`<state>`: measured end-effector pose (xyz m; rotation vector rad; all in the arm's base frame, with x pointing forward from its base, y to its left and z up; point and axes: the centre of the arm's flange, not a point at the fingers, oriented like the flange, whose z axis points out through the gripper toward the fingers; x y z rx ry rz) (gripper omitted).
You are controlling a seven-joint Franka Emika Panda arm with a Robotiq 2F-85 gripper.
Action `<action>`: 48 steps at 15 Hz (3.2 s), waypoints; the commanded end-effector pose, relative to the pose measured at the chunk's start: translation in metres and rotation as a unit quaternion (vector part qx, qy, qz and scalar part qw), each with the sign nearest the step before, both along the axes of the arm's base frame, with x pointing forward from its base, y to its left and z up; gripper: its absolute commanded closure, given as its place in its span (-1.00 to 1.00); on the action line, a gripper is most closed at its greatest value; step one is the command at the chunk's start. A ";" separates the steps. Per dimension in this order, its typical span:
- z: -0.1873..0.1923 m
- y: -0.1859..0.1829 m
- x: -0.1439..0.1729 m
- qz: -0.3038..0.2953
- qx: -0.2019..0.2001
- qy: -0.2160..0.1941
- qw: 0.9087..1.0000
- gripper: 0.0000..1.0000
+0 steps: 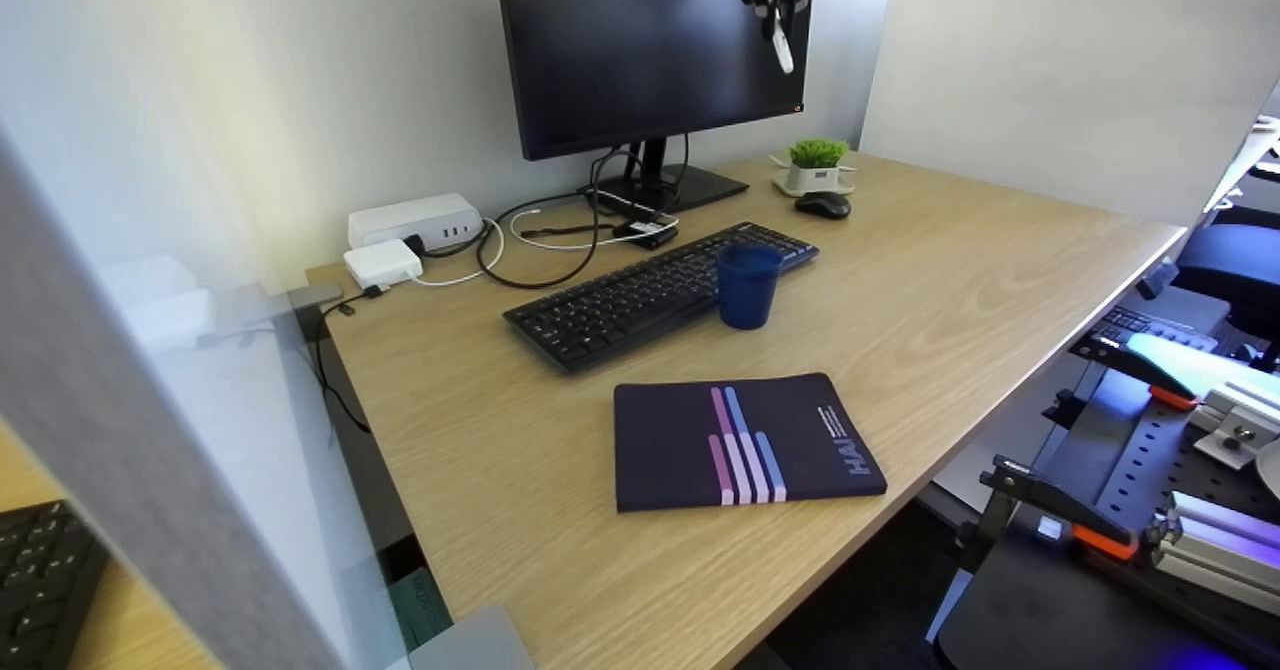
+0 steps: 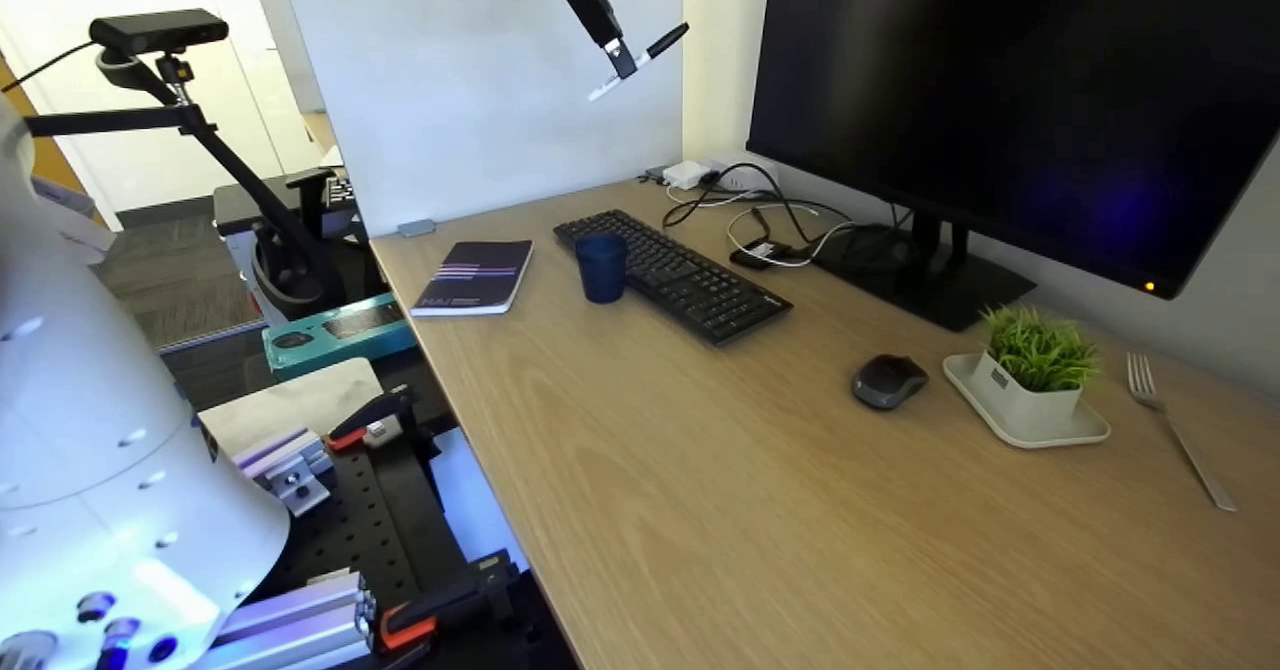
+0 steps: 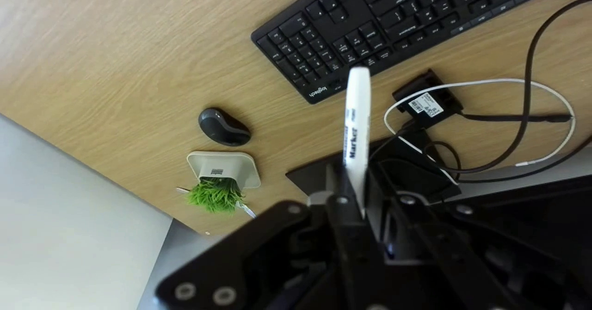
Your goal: Put the marker in the cup
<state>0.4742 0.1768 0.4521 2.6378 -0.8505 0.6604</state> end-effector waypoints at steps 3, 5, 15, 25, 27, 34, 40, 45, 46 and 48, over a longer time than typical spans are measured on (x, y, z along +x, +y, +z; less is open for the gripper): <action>-0.014 0.023 0.010 -0.022 -0.032 -0.011 0.999 0.93; -0.022 0.030 0.009 -0.028 -0.050 -0.017 0.998 0.93; -0.086 0.055 -0.022 -0.030 -0.085 0.020 0.996 0.93; -0.133 0.064 -0.051 0.001 -0.121 0.014 0.992 0.93; -0.138 0.064 -0.053 0.004 -0.132 -0.004 0.991 0.93; -0.162 0.090 -0.070 0.032 -0.162 -0.081 0.983 0.93; -0.178 0.097 -0.073 0.056 -0.173 -0.128 0.975 0.93; -0.202 0.084 -0.056 0.059 -0.187 -0.145 0.970 0.93; -0.208 0.076 -0.051 0.059 -0.190 -0.147 0.969 0.93; -0.218 0.061 -0.041 0.060 -0.198 -0.152 0.966 0.93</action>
